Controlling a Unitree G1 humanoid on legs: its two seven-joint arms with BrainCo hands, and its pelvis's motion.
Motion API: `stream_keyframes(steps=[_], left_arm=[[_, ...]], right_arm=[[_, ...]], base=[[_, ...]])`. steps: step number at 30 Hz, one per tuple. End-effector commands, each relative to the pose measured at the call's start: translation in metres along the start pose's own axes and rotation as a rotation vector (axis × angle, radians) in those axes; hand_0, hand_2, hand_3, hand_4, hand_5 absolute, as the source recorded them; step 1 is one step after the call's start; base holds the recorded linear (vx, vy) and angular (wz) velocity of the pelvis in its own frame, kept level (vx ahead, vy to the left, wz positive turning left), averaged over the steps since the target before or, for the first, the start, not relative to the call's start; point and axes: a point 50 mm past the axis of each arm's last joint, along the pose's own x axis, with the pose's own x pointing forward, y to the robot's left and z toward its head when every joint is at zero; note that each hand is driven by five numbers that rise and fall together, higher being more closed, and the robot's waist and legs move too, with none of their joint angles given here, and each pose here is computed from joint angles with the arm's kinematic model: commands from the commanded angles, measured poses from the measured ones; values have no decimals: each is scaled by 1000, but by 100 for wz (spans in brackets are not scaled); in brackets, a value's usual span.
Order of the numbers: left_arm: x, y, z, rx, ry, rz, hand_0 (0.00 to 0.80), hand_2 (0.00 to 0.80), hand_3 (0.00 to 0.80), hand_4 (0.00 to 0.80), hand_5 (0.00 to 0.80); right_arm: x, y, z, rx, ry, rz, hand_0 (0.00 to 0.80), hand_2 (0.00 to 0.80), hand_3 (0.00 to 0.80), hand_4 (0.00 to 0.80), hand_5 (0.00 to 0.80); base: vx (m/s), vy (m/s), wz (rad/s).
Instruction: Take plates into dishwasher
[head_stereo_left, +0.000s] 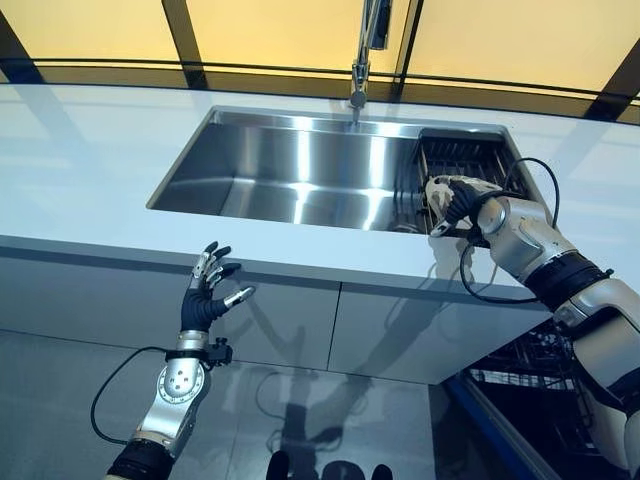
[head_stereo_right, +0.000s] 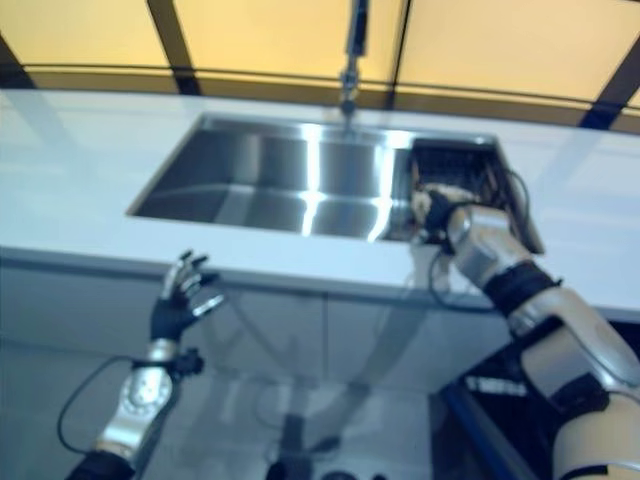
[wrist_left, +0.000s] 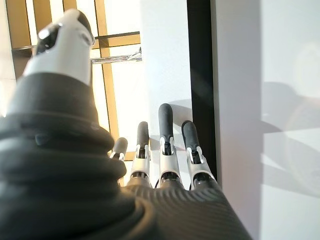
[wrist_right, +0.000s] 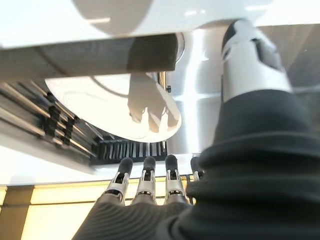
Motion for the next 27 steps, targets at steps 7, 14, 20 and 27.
stream_keyframes(steps=[7,14,20,27], left_arm=[[-1,-1,1,15,-15,-15,0,0,0,0,0],[0,3,4,15,-20,-16,0,0,0,0,0],[-1,4,4,15,-19,-22,0,0,0,0,0],[-2,8,4,20,-11,-22,0,0,0,0,0]], right_arm=[[-7,-20,-7,-202,-16,-112,0,0,0,0,0],[-8,-26,-23,-205,29,-148,0,0,0,0,0],[-9,-39,-35,-185,68,-194,0,0,0,0,0],[-12,-56,-46,-160,111,-260,0,0,0,0,0]], base=[[0,0,0],[0,0,0],[0,0,0],[0,0,0]])
